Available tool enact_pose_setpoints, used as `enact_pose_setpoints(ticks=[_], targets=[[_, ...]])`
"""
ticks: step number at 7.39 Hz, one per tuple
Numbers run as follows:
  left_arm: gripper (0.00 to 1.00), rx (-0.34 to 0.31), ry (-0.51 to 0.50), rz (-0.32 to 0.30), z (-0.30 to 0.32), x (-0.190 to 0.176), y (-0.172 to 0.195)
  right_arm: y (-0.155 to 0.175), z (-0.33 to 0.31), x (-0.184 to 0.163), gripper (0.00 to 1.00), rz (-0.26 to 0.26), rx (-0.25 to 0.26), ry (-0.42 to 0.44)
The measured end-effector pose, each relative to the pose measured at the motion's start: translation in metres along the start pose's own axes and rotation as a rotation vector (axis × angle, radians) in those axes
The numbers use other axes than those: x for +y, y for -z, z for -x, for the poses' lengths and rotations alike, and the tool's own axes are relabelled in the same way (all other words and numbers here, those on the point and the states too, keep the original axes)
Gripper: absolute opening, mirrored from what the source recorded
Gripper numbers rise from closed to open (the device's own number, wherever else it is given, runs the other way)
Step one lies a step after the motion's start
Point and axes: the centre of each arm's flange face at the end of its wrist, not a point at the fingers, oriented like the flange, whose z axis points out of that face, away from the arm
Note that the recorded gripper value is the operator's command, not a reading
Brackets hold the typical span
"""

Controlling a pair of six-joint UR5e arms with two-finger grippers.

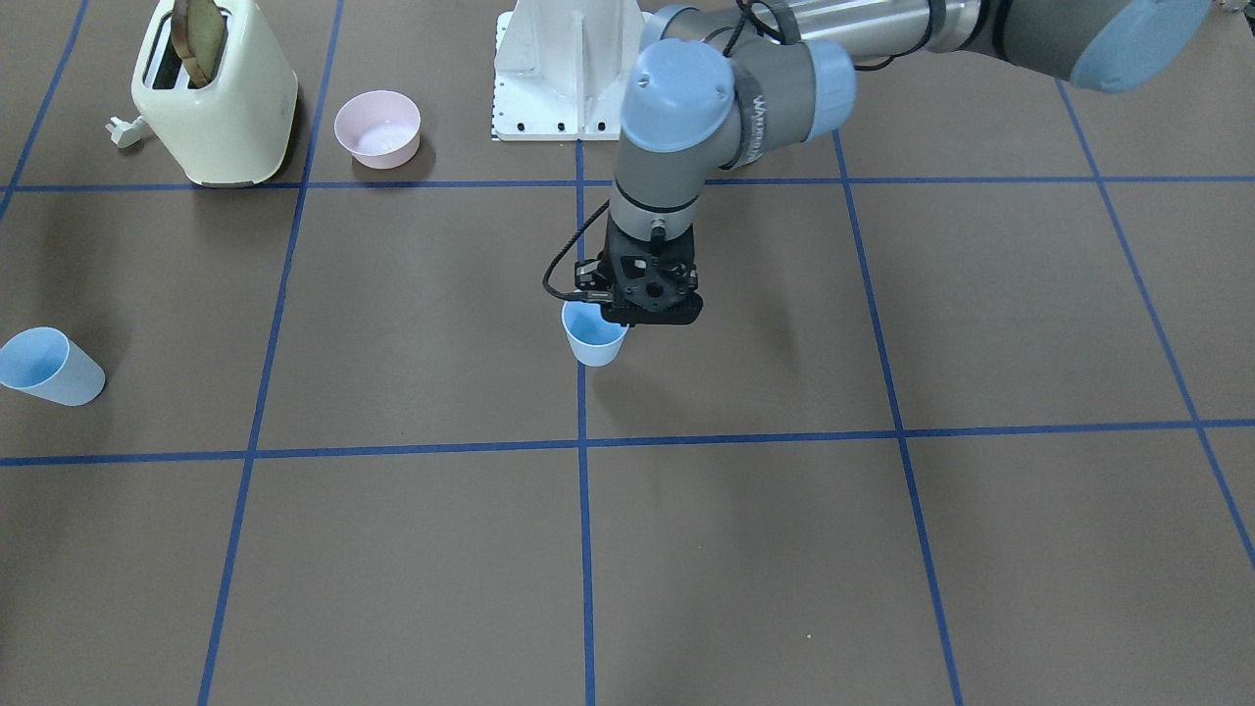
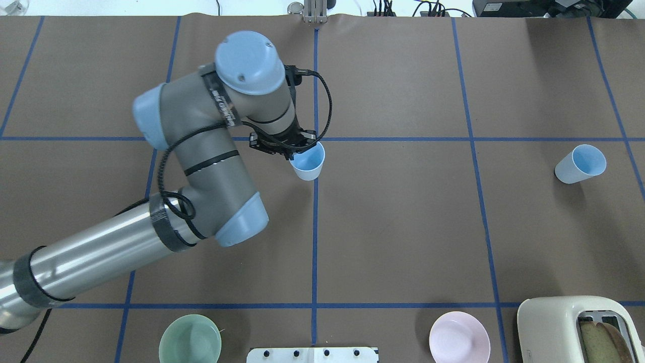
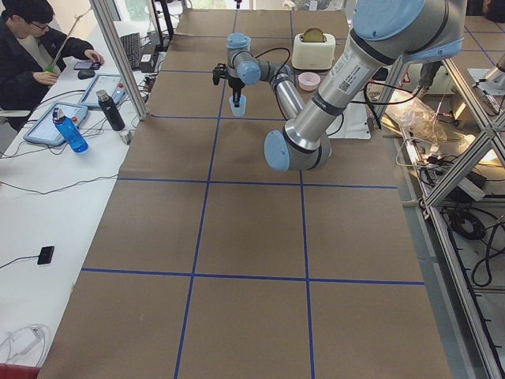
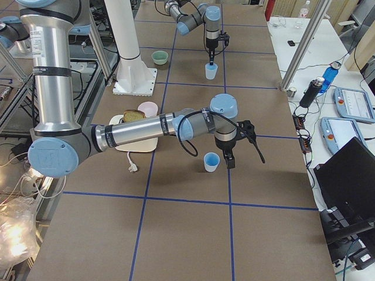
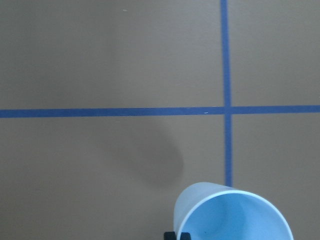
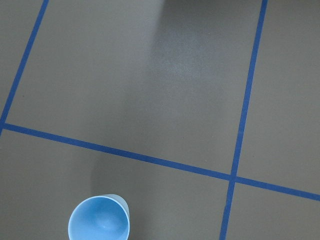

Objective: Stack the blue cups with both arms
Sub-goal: 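Carry the cup with the left gripper to the table's center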

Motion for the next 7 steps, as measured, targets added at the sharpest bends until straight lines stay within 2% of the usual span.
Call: enact_pose_setpoints(ticks=[2,6,7], targets=[[0.0,-0.017,-0.017,0.01,-0.02,0.017,-0.021,-0.001,0.0,0.0,1.0,0.001,0.001,-0.001],[0.0,-0.013,-0.054,0.011,-0.006,0.022,-0.039,0.0,0.0,0.0,1.0,0.001,-0.001,-0.002],[0.13,-0.01,-0.06,0.01,-0.004,0.022,-0.04,0.0,0.0,0.0,1.0,0.001,-0.001,-0.002]])
